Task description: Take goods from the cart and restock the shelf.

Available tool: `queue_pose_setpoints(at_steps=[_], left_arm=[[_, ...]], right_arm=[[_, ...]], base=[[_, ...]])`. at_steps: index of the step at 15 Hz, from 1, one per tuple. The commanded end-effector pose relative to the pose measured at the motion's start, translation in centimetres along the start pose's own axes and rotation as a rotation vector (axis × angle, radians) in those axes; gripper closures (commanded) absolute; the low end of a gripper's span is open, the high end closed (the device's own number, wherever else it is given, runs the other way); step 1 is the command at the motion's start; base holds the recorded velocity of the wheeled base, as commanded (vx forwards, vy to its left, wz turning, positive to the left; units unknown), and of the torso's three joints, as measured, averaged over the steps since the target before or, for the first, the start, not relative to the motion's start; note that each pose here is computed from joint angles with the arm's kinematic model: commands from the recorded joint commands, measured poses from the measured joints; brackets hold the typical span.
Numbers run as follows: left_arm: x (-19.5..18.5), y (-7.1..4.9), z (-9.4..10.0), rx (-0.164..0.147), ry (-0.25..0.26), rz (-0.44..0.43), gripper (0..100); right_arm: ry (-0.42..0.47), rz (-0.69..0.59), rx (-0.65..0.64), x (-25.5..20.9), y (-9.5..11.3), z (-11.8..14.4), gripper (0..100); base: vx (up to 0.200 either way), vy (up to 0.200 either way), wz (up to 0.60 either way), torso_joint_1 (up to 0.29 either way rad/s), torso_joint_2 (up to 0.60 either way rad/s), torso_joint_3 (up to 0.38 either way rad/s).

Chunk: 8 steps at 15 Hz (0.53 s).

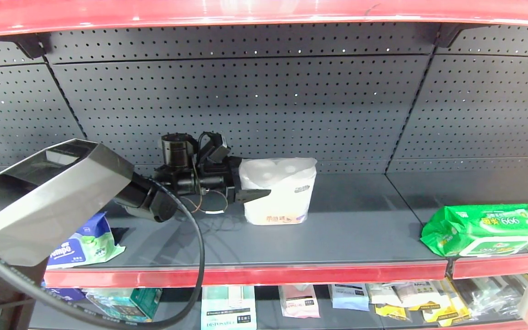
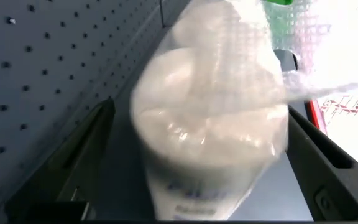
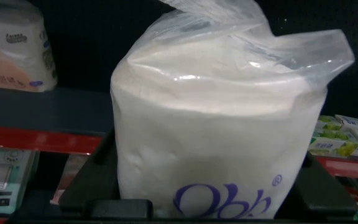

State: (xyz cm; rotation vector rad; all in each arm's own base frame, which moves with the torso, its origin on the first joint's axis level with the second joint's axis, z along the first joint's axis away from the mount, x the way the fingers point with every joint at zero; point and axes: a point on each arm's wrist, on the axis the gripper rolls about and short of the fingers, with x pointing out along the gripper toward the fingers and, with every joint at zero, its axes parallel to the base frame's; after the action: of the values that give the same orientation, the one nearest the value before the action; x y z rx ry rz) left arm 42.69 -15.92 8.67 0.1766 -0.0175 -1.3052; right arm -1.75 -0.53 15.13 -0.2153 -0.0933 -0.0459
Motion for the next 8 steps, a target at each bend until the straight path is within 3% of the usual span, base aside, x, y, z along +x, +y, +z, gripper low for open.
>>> queue_pose_setpoints(at_steps=[1,4,8], left_arm=[[0.4,-0.1,-0.4,-0.011,0.005,-0.004,0],[1.3,-0.6,-0.3,-0.028,0.004,-0.011,0],[2.1,-0.7,-0.2,-0.029,-0.006,-0.026,0]], right_arm=[[0.0,0.001,0.0,0.0,0.0,0.0,100],[0.0,0.001,0.0,0.0,0.0,0.0,100],[-0.001,0.001,0.0,0.0,0.0,0.1,100]], base=[[0.0,0.0,0.0,0.0,0.0,0.0],[0.0,0.0,0.0,0.0,0.0,0.0],[0.0,0.0,0.0,0.0,0.0,0.0]])
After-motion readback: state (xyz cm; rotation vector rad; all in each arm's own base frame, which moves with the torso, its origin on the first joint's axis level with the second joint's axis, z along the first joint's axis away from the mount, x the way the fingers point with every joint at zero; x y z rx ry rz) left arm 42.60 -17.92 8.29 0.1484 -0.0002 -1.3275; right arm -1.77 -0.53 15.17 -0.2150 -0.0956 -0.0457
